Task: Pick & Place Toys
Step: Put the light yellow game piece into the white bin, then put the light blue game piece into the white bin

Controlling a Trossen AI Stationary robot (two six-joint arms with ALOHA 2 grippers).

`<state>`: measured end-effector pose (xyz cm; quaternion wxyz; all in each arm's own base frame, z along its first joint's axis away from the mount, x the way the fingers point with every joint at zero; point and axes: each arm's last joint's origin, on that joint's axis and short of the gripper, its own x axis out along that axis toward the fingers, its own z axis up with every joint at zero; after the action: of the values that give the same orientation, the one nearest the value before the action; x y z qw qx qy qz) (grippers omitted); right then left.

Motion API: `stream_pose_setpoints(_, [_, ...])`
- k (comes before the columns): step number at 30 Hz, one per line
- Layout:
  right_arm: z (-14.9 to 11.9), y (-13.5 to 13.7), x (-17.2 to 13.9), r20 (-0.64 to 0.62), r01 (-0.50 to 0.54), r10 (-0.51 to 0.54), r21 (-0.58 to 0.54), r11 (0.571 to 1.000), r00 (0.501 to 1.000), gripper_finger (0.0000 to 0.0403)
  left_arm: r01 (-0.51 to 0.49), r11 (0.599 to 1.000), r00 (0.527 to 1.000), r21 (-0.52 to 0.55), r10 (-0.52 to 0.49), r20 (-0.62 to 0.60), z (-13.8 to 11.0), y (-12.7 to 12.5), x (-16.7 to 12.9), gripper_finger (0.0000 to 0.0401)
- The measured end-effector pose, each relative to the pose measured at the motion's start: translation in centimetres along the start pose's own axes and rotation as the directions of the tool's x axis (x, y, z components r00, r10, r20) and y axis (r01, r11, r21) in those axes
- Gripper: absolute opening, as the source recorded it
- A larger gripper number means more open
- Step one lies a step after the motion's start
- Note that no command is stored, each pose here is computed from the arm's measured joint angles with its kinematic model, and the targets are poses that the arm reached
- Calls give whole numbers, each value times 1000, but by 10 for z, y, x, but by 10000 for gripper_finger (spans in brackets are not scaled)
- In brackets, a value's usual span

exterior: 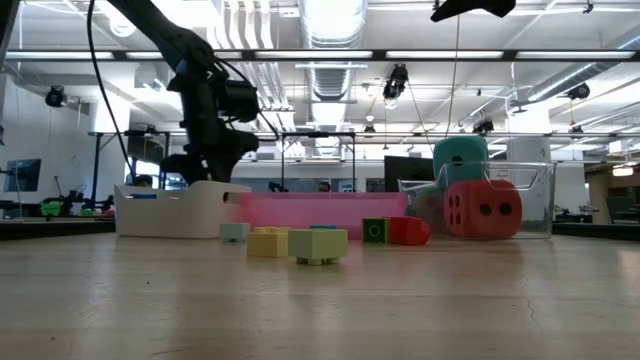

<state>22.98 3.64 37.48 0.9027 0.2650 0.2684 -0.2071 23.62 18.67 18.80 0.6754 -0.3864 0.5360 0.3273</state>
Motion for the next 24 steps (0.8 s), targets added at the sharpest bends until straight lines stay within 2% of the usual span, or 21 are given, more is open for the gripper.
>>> stream_pose_setpoints(7, [0,0,0,0,0,0,0,1000,1000,362,-13,1000,999,0,13,-31,0,-2,-13,197])
stream_pose_setpoints(15, [0,0,0,1,1,-1,1,1000,1000,362,-17,997,999,70,14,38,-1,-12,-46,198])
stream_pose_setpoints(18, [0,0,0,3,2,-2,1,1000,1000,362,-1,988,998,156,-8,62,-9,-25,-55,198])
stream_pose_setpoints(20, [0,0,0,4,2,-2,1,1000,1000,362,9,967,997,256,-27,67,-19,-38,-59,198])
stream_pose_setpoints(22, [1,0,0,8,3,-3,2,1000,1000,362,11,928,997,372,-38,64,-30,-54,-60,198])
stream_pose_setpoints(24, [1,0,0,19,12,-12,3,1000,1000,362,-3,873,997,488,-35,69,-40,-69,-59,198])
